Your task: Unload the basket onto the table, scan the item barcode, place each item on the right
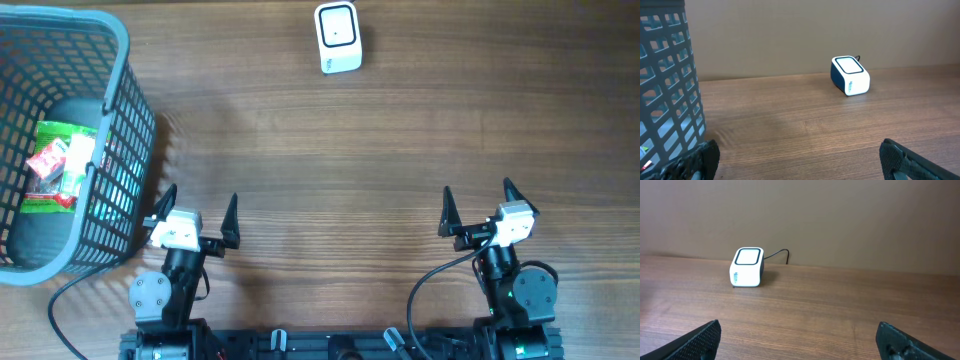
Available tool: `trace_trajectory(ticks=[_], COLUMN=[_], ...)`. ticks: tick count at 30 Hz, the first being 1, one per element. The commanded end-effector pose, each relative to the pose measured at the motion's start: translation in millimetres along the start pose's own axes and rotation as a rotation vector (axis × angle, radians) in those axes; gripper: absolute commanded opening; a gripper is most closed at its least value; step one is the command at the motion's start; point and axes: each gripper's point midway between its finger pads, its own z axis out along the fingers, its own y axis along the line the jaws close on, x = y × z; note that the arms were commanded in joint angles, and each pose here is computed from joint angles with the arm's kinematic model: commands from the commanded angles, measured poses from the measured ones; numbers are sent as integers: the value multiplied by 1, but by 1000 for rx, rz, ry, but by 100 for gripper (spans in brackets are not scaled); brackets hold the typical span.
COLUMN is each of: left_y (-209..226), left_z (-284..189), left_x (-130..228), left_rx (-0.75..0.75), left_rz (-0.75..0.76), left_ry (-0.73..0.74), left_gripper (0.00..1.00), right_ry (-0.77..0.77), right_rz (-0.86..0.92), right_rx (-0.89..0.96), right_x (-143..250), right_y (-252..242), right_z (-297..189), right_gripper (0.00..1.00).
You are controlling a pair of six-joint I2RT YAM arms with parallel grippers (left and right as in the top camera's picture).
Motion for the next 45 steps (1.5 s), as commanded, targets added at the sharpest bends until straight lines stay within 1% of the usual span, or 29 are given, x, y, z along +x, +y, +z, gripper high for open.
trace_trajectory(ticks=[1, 23, 24, 28, 30, 32, 35, 37, 42, 44, 45], left_y=[-6, -6, -8, -10, -14, -20, -33, -36, -43, -42, -41], left_z=[0, 0, 0, -7, -15, -26, -43, -51, -55, -51, -48], left_x=[0, 0, 0, -10, -19, -36, -72, -98, -161, -186, -194], left_rx=[30, 34, 43, 46, 57, 77, 125, 129, 157, 154, 157], left_rz=[17, 16, 10, -97, -109, -119, -151, -189, -263, -282, -269], left_ry=[-3, -1, -2, 35, 75, 112, 165, 237, 470, 596, 652], left_gripper=[100, 100, 100, 100, 100, 100, 100, 100, 100, 100, 100], right_ry=[-5, -5, -5, -5, -5, -5, -5, -5, -5, -5, -5], right_rz=[-2, -2, -2, -2, -2, -2, -2, -2, -2, -2, -2], right_rx=[-5, -5, -5, -5, -5, -5, -5, -5, -5, -5, -5], right_x=[-1, -1, -1, -1, -1, -1, -1, -1, -1, -1, -1], right_y=[0, 0, 0, 0, 0, 0, 0, 0, 0, 0, 0], right_z=[0, 0, 0, 0, 0, 0, 0, 0, 0, 0, 0], right_gripper=[100, 100, 100, 100, 100, 100, 100, 100, 100, 100, 100])
